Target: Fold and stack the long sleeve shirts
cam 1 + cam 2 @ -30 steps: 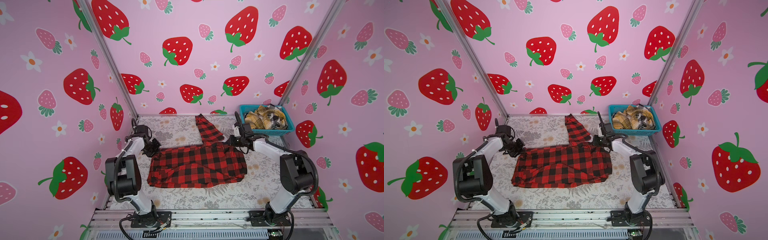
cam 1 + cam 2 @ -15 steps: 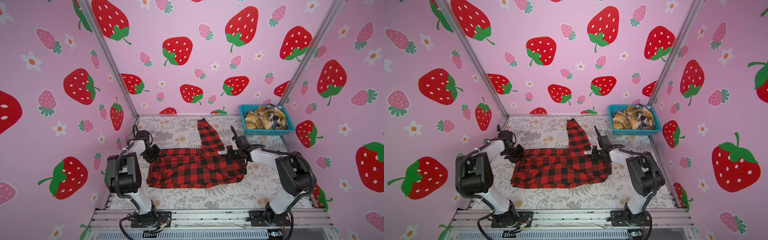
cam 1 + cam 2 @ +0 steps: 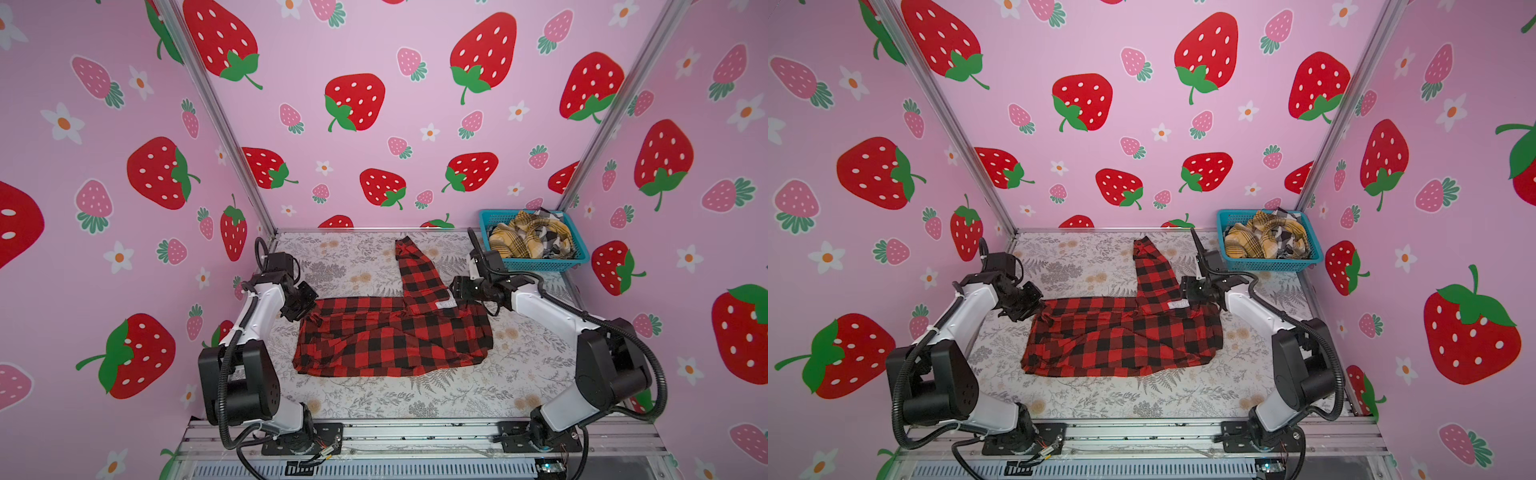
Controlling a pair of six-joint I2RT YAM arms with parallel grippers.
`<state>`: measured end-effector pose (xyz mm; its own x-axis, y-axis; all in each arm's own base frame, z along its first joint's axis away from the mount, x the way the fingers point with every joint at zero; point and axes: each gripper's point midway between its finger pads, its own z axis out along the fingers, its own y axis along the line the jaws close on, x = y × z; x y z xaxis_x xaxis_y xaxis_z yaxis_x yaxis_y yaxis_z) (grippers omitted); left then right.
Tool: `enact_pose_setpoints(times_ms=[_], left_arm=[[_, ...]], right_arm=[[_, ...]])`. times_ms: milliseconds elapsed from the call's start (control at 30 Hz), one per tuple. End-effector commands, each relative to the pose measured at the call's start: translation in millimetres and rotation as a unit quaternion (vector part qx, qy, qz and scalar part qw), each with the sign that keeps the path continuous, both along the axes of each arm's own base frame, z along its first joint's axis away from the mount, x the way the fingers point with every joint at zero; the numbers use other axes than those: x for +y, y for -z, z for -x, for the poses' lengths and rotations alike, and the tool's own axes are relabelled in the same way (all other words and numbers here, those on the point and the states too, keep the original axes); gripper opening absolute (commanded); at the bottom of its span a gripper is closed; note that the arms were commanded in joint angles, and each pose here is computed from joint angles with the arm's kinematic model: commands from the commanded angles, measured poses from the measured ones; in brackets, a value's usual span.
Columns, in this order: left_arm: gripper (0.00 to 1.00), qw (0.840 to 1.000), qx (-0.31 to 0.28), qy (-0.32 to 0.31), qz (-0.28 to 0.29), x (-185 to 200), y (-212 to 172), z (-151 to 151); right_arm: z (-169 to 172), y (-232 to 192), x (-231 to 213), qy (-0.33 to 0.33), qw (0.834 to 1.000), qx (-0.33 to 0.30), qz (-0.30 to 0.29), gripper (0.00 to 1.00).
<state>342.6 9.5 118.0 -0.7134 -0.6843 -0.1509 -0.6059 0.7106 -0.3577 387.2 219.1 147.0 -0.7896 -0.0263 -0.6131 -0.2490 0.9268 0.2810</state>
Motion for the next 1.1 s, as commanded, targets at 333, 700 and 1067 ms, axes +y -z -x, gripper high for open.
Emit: enact_pose_setpoints(times_ms=[333,700,1067], left_arm=[[0.00,0.996,0.083,0.026,0.020,-21.4,68.3,-6.0],[0.00,0.992,0.119,0.034,0.016,-21.5,95.5,23.0],[0.00,0.994,0.101,0.036,0.014,-21.0,79.4,14.8]], right_arm=[[-121.8,36.0,63.7,-0.082,0.994,-0.019,0.074,0.79],[-158.4,113.4,95.6,-0.117,0.990,0.022,0.082,0.72],[-161.0,99.2,108.4,-0.131,0.989,-0.002,0.068,0.04]])
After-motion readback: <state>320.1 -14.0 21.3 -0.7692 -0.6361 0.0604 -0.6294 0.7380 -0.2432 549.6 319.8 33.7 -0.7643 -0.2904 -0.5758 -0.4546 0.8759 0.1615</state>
